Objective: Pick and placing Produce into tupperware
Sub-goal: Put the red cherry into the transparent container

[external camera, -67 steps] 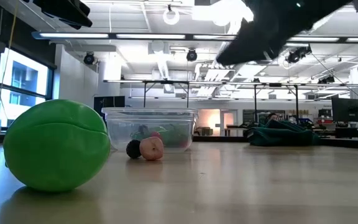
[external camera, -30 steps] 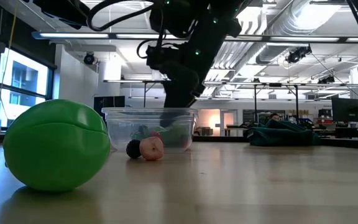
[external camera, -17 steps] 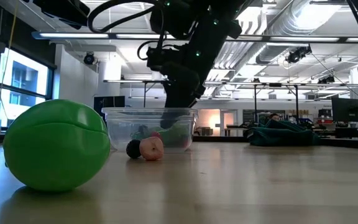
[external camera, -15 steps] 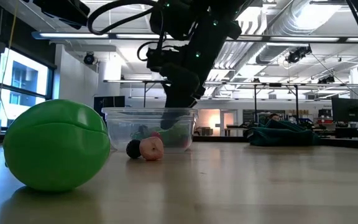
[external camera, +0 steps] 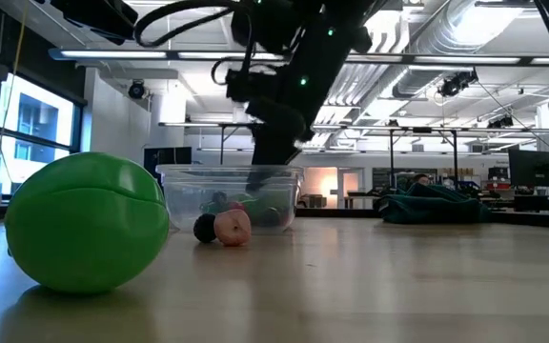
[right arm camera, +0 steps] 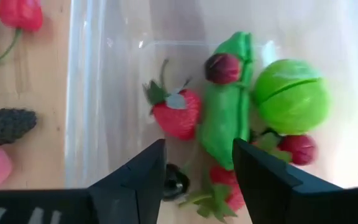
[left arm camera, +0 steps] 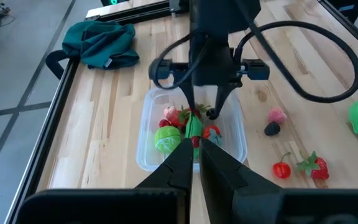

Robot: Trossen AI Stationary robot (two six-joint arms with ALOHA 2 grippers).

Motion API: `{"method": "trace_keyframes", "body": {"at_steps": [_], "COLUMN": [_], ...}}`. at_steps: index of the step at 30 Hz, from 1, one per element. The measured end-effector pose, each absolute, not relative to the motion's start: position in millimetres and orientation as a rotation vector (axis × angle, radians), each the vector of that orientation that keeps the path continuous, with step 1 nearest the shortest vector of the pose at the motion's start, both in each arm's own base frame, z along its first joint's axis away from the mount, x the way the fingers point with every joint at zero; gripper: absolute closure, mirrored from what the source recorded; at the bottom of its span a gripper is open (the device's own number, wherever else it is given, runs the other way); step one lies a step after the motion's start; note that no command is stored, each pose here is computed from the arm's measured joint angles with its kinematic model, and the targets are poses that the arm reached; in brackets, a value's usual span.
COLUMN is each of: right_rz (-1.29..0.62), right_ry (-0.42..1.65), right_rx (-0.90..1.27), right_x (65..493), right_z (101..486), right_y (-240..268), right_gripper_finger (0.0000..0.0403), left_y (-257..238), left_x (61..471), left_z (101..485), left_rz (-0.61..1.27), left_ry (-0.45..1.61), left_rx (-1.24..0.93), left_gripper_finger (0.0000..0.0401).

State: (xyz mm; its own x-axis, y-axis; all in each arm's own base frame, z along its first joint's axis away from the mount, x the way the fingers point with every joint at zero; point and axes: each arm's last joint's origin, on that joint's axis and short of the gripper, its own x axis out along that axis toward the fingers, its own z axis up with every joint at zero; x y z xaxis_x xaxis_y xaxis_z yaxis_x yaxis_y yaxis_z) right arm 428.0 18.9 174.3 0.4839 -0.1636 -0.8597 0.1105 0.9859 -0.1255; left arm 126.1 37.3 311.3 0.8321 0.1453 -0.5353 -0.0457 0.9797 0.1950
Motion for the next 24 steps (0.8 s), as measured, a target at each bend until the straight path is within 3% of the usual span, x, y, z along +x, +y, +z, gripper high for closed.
{"method": "trace_keyframes", "body": {"at_steps": [13,24], "right_rz": [-0.379,-0.575], "right_ry": [0.868,0.791], "right_rx": [-0.218,-0.268], "right_x": [380.9,314.0], "right_z": [262.0,273.5], "right_y": [72.1,153.9], "right_gripper_finger": [0.0226,0.0226], "left_y": [37.3,37.3], "left_x": [126.0,126.0], "left_z": [311.3,311.3], "left_rz": [0.102,0.102], "left_ry": [0.580,0.580], "left_rx": [0.177,0.177], "left_gripper_finger": [0.0382,0.0382]}}
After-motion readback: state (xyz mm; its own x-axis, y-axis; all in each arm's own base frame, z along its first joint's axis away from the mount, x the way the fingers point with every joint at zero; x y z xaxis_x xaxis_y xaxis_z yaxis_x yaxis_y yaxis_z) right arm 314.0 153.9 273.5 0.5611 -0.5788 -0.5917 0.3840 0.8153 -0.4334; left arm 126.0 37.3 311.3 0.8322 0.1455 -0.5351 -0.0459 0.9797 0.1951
